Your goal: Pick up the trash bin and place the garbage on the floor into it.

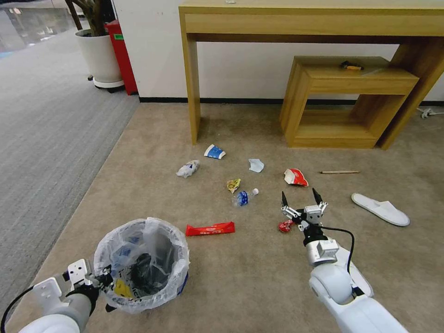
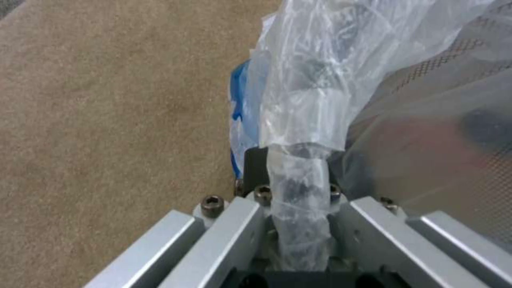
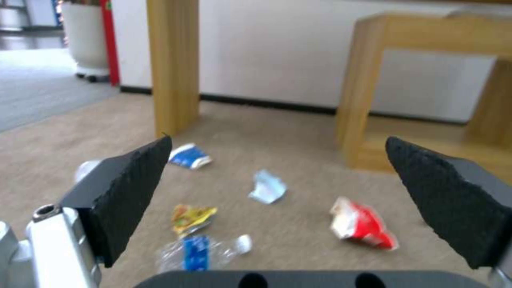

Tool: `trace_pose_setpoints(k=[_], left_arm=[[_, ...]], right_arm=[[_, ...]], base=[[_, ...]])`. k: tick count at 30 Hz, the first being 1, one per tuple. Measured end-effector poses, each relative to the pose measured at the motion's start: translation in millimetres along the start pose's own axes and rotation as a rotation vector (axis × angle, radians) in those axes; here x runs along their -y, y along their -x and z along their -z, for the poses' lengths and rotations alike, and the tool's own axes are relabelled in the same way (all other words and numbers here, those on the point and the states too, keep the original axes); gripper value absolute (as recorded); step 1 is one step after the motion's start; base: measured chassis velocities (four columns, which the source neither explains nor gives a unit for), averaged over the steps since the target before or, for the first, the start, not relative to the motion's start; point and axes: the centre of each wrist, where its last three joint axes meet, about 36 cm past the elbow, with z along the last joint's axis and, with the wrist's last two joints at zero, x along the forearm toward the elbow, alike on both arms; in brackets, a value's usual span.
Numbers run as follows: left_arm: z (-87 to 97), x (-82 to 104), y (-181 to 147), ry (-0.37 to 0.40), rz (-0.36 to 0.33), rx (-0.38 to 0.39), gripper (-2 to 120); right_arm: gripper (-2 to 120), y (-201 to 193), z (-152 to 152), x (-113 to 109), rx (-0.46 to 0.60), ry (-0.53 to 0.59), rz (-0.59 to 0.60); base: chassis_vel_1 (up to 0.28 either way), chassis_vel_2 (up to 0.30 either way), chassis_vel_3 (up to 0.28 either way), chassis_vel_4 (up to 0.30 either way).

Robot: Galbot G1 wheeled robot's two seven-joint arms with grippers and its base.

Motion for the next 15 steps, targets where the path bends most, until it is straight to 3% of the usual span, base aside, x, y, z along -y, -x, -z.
trace_pose_setpoints(k=[10,15], left_arm=[[-2.6,-1.1,0.3,-0.016,0.012,0.002,0],[-8.4,-4.7,6.4,-0.028,0.041,-0.004,0]], right_arm=[[100,36.4,-24.0,-4.5,-0.110,-0.007,0.108],[100,75.4,-40.7,-20.3,-0.141,-0.055,0.212]], base=[[0.000,0.000,0.000,0.000],[0.000,0.000,0.000,0.000]])
